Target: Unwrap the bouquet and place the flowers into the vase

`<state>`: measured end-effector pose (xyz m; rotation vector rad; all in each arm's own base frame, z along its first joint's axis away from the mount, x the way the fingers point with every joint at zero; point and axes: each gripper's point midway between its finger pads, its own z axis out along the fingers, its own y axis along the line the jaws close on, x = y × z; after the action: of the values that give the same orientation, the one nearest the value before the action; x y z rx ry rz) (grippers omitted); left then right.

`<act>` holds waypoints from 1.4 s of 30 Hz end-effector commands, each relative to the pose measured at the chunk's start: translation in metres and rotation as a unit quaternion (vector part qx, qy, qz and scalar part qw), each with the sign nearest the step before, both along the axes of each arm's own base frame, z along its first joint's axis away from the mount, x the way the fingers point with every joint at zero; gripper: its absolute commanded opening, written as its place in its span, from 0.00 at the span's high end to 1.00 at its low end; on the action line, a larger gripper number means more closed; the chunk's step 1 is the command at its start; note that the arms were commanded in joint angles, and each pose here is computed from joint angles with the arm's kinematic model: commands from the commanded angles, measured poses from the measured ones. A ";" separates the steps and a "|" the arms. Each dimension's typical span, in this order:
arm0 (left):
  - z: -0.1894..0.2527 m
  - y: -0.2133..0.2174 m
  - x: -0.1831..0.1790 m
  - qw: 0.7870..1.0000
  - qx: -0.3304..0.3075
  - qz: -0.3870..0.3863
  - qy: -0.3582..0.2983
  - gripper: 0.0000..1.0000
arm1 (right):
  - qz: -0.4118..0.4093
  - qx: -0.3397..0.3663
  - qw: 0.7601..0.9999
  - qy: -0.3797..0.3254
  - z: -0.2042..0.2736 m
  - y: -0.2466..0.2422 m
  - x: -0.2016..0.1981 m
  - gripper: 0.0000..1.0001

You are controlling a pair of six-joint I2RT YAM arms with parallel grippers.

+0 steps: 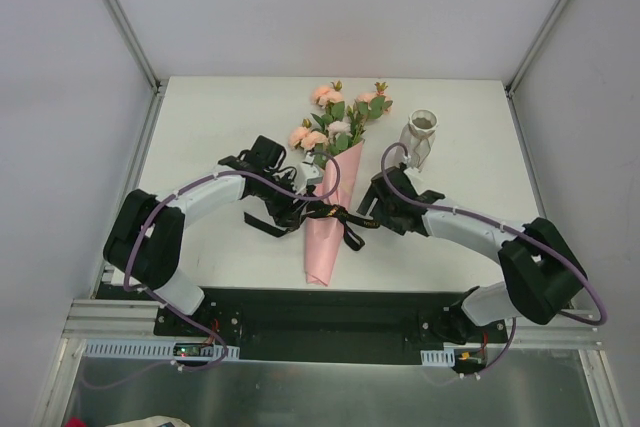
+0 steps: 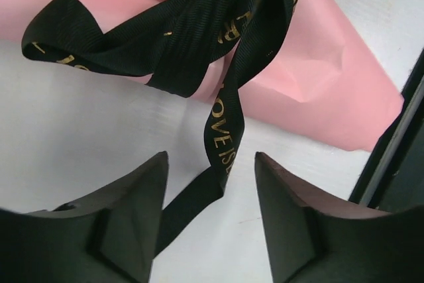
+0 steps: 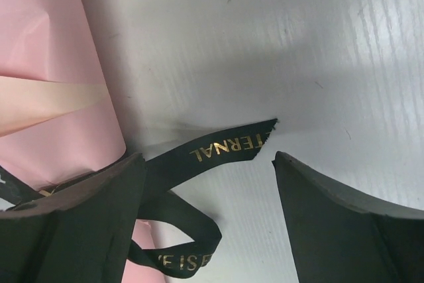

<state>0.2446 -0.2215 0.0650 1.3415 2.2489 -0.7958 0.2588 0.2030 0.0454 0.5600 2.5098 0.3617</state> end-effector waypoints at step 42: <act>0.005 -0.003 0.048 0.996 0.039 0.054 -0.053 1.00 | 0.428 -0.258 0.849 -0.169 -0.041 0.065 -0.001 0.55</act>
<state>0.2870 -0.2201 0.0627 1.2635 2.2735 -0.5972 0.2763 0.2572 0.0248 -0.6976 2.1659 -0.0319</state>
